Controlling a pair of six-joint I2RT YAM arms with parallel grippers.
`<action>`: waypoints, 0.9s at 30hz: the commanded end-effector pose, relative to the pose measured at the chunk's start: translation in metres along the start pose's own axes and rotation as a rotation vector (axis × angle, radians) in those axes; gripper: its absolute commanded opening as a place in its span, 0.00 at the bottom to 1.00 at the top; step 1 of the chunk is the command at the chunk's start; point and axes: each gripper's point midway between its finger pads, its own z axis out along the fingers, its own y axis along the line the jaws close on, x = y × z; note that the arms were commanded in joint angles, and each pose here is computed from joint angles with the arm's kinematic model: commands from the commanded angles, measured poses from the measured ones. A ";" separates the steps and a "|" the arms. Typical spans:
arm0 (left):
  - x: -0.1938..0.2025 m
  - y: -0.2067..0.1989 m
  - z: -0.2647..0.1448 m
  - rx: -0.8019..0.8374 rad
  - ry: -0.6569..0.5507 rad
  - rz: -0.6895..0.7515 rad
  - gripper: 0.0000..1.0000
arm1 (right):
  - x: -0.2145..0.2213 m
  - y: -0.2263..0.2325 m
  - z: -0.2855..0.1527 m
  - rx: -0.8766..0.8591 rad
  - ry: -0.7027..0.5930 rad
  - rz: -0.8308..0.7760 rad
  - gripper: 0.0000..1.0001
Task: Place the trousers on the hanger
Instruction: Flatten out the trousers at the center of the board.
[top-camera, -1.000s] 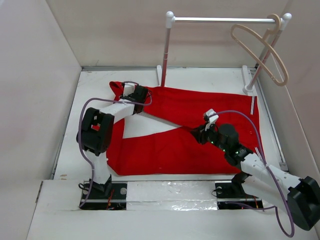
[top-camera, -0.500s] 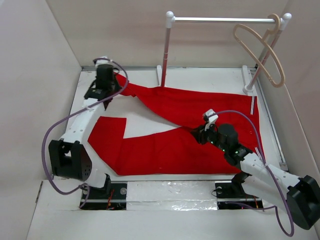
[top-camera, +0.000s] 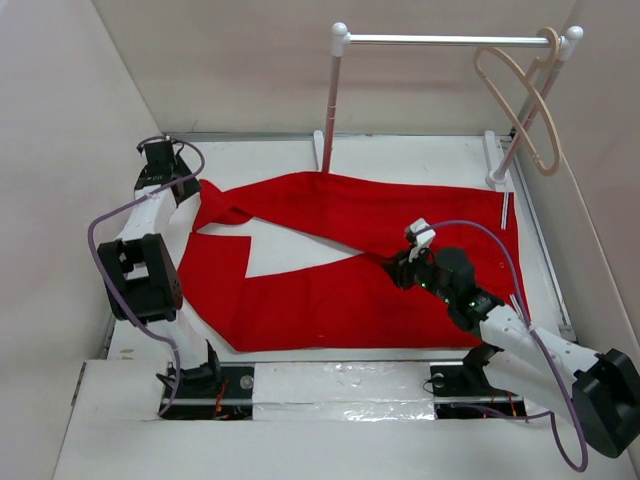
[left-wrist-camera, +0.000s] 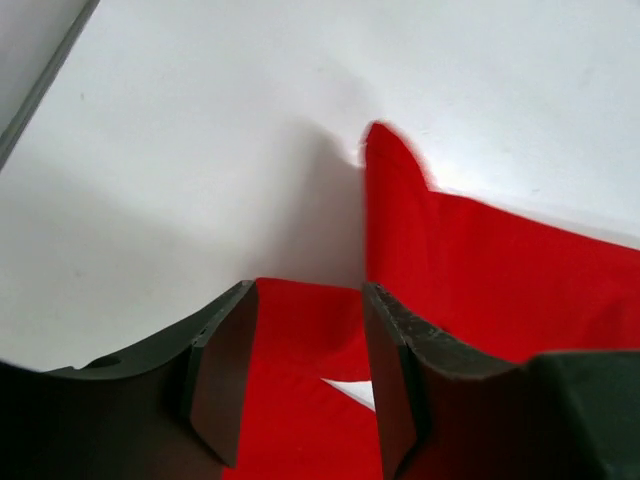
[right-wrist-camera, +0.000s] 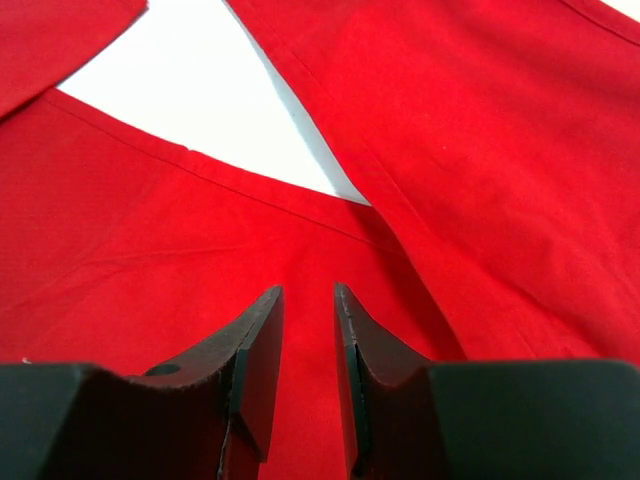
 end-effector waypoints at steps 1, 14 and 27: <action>-0.028 -0.007 -0.009 0.025 -0.080 -0.002 0.44 | -0.017 0.002 0.003 -0.004 -0.040 -0.023 0.31; 0.011 -0.099 -0.033 0.211 -0.086 0.055 0.42 | -0.010 0.004 0.009 -0.011 -0.018 -0.025 0.09; 0.033 -0.080 0.032 -0.317 -0.058 0.423 0.42 | -0.012 0.006 0.008 -0.014 -0.023 -0.033 0.35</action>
